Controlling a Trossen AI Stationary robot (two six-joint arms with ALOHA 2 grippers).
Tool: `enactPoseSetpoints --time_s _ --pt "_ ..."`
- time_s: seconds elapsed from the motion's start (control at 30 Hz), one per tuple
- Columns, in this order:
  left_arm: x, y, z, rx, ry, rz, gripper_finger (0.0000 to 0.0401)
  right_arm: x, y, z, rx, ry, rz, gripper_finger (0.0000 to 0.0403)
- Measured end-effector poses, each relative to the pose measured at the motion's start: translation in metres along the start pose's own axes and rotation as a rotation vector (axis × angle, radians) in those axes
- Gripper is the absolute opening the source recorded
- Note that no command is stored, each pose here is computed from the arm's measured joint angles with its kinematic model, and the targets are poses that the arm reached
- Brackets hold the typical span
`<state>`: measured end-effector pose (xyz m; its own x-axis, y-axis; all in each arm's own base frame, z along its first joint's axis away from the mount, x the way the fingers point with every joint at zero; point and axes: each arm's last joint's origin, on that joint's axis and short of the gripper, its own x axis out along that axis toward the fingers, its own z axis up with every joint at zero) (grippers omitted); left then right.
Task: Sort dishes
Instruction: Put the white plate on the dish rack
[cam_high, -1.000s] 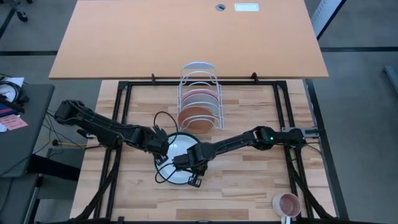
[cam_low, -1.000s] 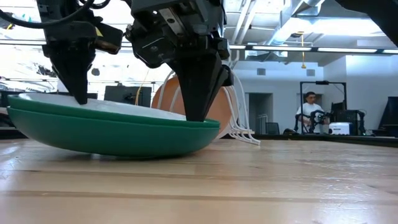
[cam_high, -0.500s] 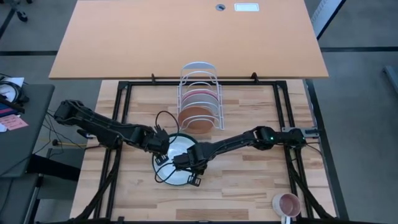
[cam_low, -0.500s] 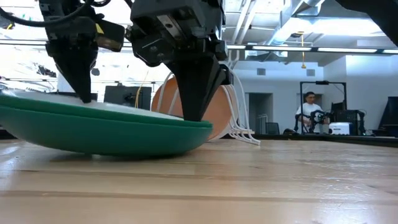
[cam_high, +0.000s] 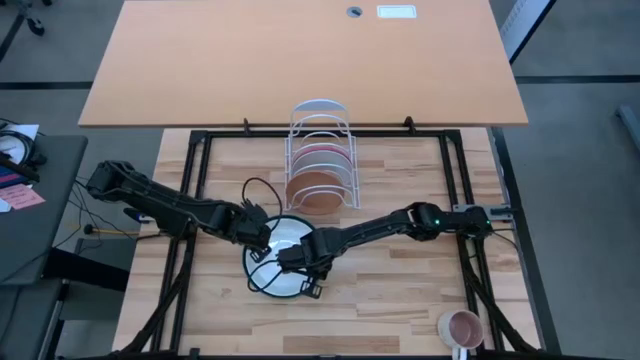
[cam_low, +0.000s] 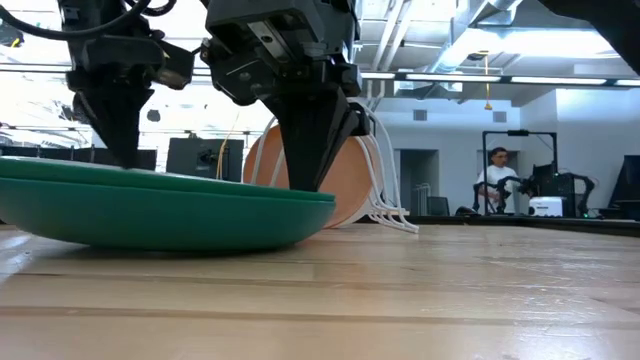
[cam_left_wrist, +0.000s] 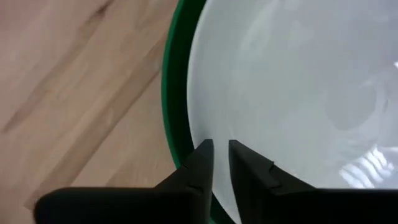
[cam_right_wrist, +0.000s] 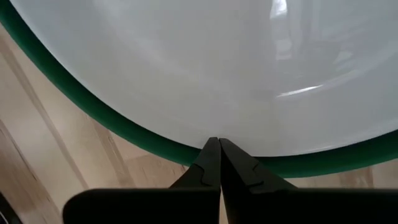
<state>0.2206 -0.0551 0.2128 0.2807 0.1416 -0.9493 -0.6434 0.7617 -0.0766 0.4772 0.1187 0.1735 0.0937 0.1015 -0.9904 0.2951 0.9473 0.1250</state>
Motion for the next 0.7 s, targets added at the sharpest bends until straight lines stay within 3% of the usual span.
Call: enactPoseSetpoints --time_s 0.33,0.7 --pt "-0.001 0.011 -0.010 -0.041 0.058 0.134 0.0090 0.000 0.000 0.001 0.003 -0.005 0.009 0.0004" --pt "-0.001 0.004 -0.009 0.020 0.015 0.086 0.0091 0.001 0.001 0.000 0.002 0.005 0.009 0.0004"
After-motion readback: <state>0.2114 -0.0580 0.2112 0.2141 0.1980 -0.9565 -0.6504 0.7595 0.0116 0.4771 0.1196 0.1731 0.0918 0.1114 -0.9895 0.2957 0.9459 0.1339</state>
